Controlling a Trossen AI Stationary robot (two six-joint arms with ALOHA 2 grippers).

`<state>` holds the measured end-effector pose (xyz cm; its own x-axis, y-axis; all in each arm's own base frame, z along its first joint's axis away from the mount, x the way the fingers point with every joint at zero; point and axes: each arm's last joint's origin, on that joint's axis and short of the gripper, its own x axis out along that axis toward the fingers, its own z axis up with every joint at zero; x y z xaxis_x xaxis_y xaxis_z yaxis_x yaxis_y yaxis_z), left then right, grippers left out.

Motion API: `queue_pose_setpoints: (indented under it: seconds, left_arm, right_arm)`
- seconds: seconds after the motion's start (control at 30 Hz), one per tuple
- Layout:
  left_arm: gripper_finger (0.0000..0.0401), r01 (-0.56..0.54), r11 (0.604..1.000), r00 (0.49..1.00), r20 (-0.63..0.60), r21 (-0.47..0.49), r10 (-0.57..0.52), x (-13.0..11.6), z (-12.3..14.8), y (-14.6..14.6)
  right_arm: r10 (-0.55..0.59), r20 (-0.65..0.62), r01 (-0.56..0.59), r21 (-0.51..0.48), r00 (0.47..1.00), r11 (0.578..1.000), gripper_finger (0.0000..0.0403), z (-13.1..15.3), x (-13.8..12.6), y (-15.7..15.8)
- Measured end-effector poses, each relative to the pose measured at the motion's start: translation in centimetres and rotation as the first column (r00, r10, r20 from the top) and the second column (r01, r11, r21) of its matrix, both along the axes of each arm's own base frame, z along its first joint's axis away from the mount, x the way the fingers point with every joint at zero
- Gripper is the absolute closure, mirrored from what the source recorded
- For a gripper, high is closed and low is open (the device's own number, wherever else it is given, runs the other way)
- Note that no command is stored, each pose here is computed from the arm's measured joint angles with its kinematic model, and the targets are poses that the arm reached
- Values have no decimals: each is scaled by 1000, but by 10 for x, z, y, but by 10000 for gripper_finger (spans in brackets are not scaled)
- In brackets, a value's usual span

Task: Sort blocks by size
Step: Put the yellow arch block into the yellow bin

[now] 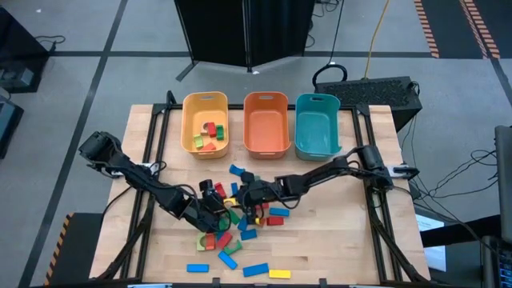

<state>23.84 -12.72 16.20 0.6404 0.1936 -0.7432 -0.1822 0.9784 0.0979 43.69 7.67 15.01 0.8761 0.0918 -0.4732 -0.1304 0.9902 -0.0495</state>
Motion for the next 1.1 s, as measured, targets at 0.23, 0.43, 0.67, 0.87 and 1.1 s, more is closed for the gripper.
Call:
queue_pose_setpoints:
  seconds: [0.23, 0.43, 0.67, 0.87, 1.1]
  left_arm:
    - [199, -1, 1000, 1000, -1, 3, 1, 0, 0, 0]
    - [225, -2, 1000, 1000, 0, 4, 2, 0, 0, 0]
    - [281, -6, 1000, 1000, 1, 1, 6, 0, 0, 0]
    - [281, -7, 1000, 1000, 1, 13, 7, -1, 1, 2]
    - [281, -102, 995, 993, 55, -12, 103, -7, 25, 21]
  right_arm:
    - [-4, 6, 4, -24, 1000, 1000, 277, 3, -1, 3]
    - [-6, 6, 6, -21, 1000, 1000, 277, 3, -1, 3]
    - [-9, -1, 9, -22, 1000, 1000, 276, 2, -1, 3]
    - [-11, -27, 10, -17, 1000, 1000, 245, 0, -2, 3]
    - [-245, -127, 236, -87, 961, 968, 197, 2, -13, -5]
